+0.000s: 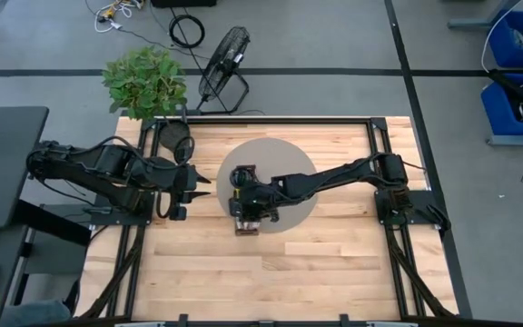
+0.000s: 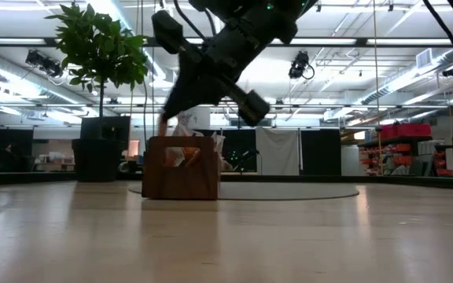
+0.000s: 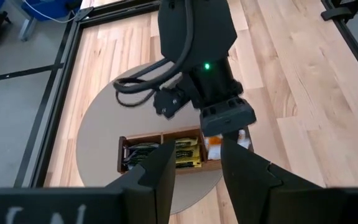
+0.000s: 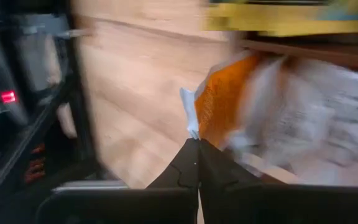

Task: Pick & Place Tea
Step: Put the white tea bag into the bottom section of the wooden organizer

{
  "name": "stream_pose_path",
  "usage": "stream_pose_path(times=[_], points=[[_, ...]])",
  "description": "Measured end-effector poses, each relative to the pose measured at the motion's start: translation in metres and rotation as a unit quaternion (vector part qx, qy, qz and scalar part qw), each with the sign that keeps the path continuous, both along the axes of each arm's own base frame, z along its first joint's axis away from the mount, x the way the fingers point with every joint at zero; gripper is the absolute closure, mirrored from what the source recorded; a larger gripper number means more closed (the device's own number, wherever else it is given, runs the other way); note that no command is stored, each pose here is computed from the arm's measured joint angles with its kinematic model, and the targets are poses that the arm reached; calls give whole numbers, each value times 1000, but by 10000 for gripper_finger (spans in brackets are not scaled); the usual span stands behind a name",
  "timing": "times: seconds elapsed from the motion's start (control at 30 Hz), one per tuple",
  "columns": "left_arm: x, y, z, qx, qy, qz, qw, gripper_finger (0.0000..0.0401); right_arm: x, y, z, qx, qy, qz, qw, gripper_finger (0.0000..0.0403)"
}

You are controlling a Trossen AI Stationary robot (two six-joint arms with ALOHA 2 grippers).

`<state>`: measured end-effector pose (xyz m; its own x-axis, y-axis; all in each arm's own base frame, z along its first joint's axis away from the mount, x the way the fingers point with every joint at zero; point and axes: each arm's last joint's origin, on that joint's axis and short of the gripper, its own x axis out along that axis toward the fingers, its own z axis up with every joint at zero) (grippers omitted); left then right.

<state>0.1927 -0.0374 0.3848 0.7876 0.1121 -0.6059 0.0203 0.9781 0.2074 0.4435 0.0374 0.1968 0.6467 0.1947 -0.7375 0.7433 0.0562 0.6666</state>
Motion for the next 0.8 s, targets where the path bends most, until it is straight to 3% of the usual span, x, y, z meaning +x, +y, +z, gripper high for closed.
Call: stream_pose_path(times=[0.17, 0.53, 0.8], points=[[0, 0, 0, -1, -2, 0, 1000, 269, 4, 1, -1, -2, -19, 3, 1000, 403], [0, 0, 0, -1, -2, 0, 1000, 269, -1, -2, -5, -19, 14, 1, 1000, 402], [0, 0, 0, 0, -2, 0, 1000, 269, -1, -1, -5, -7, 13, 13, 1000, 345]])
